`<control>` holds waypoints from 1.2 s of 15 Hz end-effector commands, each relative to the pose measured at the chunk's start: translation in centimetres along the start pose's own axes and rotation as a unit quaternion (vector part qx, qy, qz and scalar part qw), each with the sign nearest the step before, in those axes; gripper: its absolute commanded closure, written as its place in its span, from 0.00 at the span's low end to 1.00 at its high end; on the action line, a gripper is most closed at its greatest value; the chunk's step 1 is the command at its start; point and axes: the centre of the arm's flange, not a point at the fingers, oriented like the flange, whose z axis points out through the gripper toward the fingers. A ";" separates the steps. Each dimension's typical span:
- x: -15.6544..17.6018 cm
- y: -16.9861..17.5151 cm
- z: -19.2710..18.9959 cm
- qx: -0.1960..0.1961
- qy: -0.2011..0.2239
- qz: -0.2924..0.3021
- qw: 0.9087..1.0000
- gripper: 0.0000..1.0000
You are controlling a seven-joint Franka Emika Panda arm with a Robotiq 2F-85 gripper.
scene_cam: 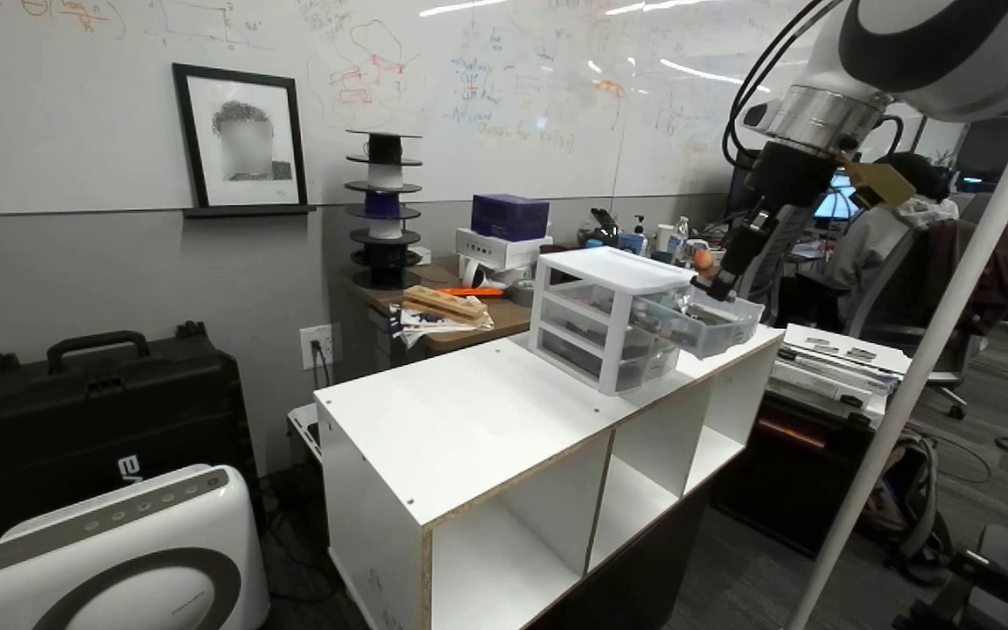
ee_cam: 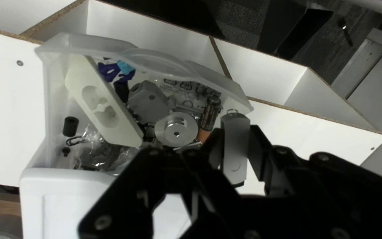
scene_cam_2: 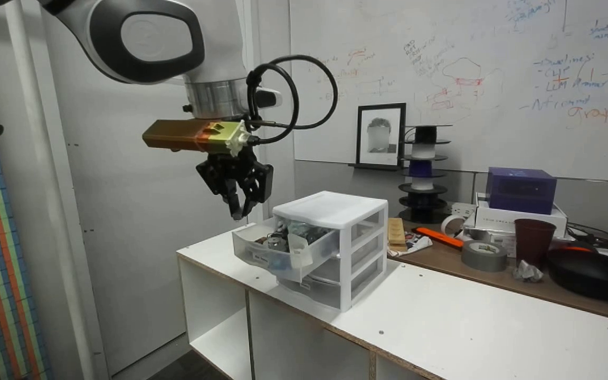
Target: Put the object to the right inside the drawer
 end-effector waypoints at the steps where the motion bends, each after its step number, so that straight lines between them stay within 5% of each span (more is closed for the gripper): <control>1: 0.4 1.6 0.1 -0.032 0.037 0.010 0.999 0.94; 11: -0.2 5.2 4.4 -0.065 0.014 0.048 0.997 0.94; 12: -0.5 5.3 4.5 -0.063 0.010 0.048 0.997 0.51; 13: -0.5 5.2 4.5 -0.063 0.009 0.050 0.997 0.50; 18: 0.9 4.7 1.9 -0.060 0.045 0.054 0.996 0.14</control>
